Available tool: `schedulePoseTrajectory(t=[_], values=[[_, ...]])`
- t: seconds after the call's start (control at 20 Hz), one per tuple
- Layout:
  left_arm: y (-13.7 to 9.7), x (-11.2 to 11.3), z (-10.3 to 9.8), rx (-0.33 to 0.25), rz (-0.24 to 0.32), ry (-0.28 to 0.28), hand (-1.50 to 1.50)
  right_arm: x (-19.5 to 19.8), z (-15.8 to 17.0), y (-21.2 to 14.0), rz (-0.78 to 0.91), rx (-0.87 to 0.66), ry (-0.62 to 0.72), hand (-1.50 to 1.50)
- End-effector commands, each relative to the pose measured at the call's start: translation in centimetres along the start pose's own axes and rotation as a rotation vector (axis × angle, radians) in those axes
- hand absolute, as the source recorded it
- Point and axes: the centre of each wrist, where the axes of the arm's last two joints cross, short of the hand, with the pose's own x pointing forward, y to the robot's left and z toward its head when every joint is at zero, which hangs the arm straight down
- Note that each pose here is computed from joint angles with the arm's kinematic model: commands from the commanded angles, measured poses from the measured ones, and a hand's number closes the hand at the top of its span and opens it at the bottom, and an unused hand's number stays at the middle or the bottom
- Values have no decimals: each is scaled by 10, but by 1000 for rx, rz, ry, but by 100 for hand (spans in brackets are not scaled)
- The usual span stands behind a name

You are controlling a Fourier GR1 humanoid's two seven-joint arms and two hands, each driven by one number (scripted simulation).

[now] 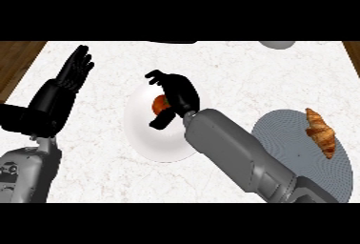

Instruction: Pick the tomato from the placemat and place it in the plate

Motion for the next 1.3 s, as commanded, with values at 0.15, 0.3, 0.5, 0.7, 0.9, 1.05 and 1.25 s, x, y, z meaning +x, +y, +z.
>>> schedulePoseTrajectory(t=[0.15, 0.3, 0.5, 0.7, 0.9, 1.05, 1.25], values=[[0, 10, -9, -6, -3, -15, 0, 6, -2, -6, -225, -133, -74, -150], [-9, -12, -3, 14, 2, 19, 0, 10, 0, -9, -348, -146, -94, -150], [15, 0, 8, 36, 2, 7, 0, -8, -8, -21, -470, -204, -80, -150], [14, -4, 2, 66, -11, 53, 0, -20, -12, -27, -529, -198, -57, -150], [25, 2, 8, 55, -25, 28, 0, -75, -12, -56, -572, -250, -69, -150], [11, -12, 18, 88, -8, 48, 0, -96, -5, -80, -606, -253, -92, -150], [12, -13, 10, 87, -11, 58, 0, -127, 8, -96, -560, -224, -112, -150]])
